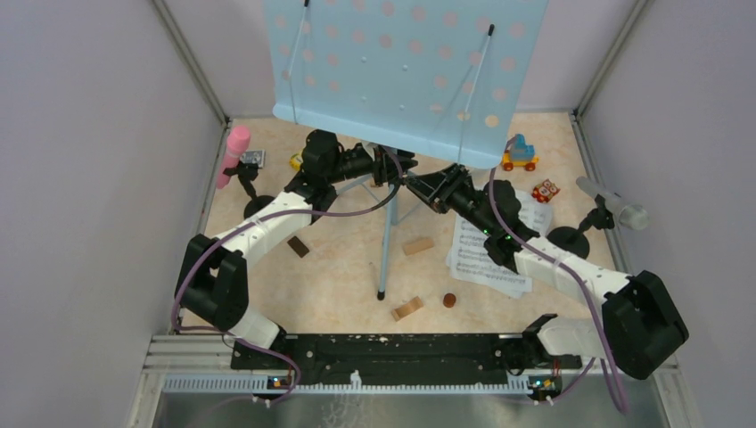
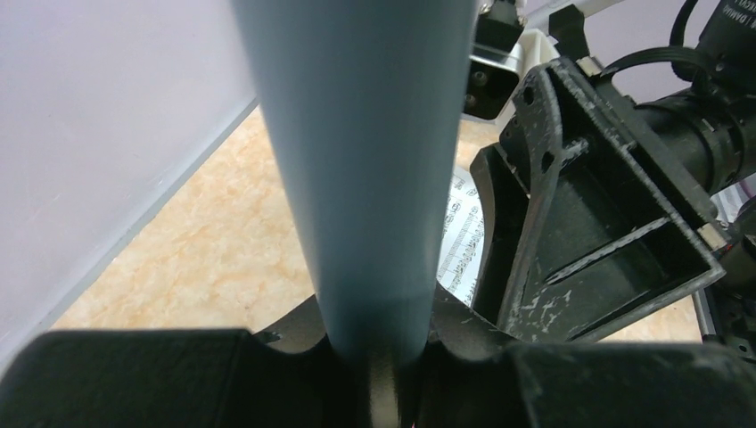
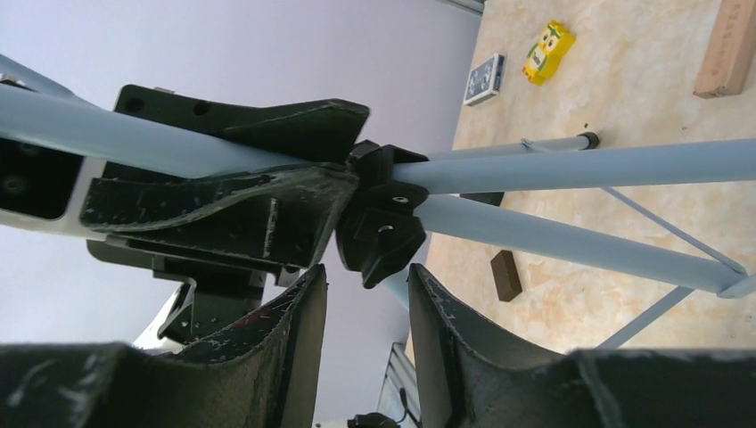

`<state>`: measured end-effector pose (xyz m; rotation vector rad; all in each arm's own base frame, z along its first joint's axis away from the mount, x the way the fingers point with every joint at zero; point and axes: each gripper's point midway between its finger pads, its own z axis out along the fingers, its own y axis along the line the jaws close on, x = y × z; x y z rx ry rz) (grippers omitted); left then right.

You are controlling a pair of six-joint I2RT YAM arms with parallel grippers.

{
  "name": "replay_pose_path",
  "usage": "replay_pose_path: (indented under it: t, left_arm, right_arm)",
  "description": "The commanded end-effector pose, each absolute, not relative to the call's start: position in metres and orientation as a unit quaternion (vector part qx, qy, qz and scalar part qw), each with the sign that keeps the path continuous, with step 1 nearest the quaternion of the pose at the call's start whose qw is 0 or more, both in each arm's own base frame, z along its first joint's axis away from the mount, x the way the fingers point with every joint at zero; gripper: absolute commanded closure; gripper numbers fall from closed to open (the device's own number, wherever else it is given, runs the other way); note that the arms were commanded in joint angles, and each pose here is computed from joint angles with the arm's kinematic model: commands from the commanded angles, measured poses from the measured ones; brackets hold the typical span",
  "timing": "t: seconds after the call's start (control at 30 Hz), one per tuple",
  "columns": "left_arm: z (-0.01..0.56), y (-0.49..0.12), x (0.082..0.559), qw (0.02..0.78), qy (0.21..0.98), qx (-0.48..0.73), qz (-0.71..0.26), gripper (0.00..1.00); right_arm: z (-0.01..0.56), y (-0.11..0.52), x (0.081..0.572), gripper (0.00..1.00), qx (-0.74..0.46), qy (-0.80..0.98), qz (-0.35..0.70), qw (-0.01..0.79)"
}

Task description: Pack up the instrument practice props

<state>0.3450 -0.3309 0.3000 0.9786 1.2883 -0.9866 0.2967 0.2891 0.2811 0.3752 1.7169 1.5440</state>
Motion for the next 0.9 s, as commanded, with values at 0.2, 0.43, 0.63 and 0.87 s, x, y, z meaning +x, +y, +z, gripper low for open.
replay_pose_path:
  t: [0.2,0.43,0.63,0.87]
  left_arm:
    - [0.224,-0.326,0.348,0.496,0.647,0.403,-0.417,0.97]
    - [0.223,-0.326,0.348,0.494,0.647,0.403,-0.418,0.97]
    - [0.223,-0.327,0.348,0.494,0.646,0.404,-0.418,0.97]
    - [0.222,-0.327,0.349,0.492,0.647,0.404,-0.419,0.97]
  right_arm:
    - [0.280,0.290,0.309,0.66,0.161,0.664,0.612,0.398]
    - [0.275,0.292,0.317,0.69,0.173,0.661,0.611,0.400]
    - [0.277,0.292,0.322,0.75,0.167,0.657,0.608,0.413]
    - [0.280,0.290,0.326,1.00,0.102,0.657,0.572,0.481]
